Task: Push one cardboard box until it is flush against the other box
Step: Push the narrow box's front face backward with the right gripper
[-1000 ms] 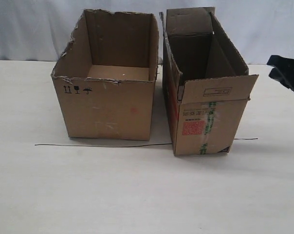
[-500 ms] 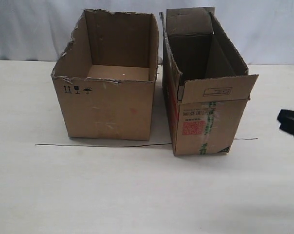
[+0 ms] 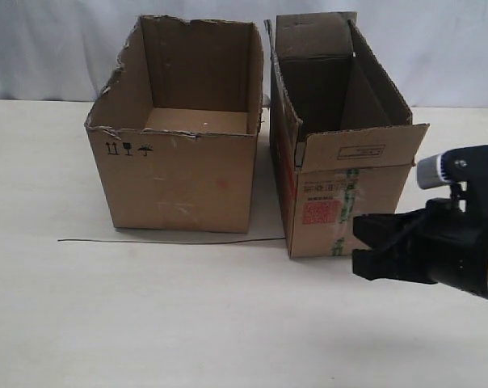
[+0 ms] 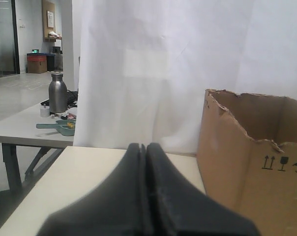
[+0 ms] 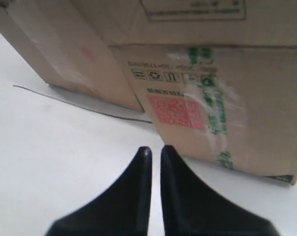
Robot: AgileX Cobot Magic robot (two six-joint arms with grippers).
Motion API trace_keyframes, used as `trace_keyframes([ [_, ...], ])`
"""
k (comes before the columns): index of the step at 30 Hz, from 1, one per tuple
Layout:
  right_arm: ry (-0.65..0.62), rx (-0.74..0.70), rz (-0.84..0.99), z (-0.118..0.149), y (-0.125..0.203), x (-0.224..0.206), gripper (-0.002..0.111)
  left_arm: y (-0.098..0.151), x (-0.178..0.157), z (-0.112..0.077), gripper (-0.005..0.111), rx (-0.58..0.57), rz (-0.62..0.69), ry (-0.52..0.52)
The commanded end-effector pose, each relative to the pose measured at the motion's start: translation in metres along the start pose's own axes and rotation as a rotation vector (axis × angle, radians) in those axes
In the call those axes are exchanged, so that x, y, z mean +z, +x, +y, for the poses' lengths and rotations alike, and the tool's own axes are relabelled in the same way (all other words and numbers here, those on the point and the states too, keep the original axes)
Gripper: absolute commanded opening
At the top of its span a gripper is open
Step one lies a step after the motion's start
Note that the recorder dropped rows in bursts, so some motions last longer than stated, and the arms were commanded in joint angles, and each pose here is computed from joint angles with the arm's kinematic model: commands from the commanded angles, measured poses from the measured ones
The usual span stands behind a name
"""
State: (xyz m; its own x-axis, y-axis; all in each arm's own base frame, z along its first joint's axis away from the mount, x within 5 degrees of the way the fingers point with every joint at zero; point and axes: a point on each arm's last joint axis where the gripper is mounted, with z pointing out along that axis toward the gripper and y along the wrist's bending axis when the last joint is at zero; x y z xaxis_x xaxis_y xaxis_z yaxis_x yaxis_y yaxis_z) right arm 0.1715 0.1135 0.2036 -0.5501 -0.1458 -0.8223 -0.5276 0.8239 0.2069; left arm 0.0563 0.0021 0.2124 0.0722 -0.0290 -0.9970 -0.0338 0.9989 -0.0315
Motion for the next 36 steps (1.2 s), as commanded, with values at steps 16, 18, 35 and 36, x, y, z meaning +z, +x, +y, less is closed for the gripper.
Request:
trace_keyframes([
  [16, -0.009, -0.010, 0.091, -0.005, -0.037, 0.096, 0.005, 0.000, 0.000, 0.000, 0.000, -0.009, -0.006, 0.001],
  [18, -0.009, -0.010, 0.093, -0.006, -0.038, 0.102, 0.005, 0.000, 0.000, 0.000, 0.000, -0.009, -0.006, 0.001],
  [35, 0.038, -0.050, -0.139, 0.006, -0.087, 0.023, 0.005, 0.000, 0.000, 0.000, 0.000, -0.007, -0.006, 0.001],
  [36, 0.031, -0.056, -0.189, 0.009, -0.092, 0.008, 0.005, 0.000, 0.000, 0.000, 0.000, -0.007, -0.006, 0.001],
])
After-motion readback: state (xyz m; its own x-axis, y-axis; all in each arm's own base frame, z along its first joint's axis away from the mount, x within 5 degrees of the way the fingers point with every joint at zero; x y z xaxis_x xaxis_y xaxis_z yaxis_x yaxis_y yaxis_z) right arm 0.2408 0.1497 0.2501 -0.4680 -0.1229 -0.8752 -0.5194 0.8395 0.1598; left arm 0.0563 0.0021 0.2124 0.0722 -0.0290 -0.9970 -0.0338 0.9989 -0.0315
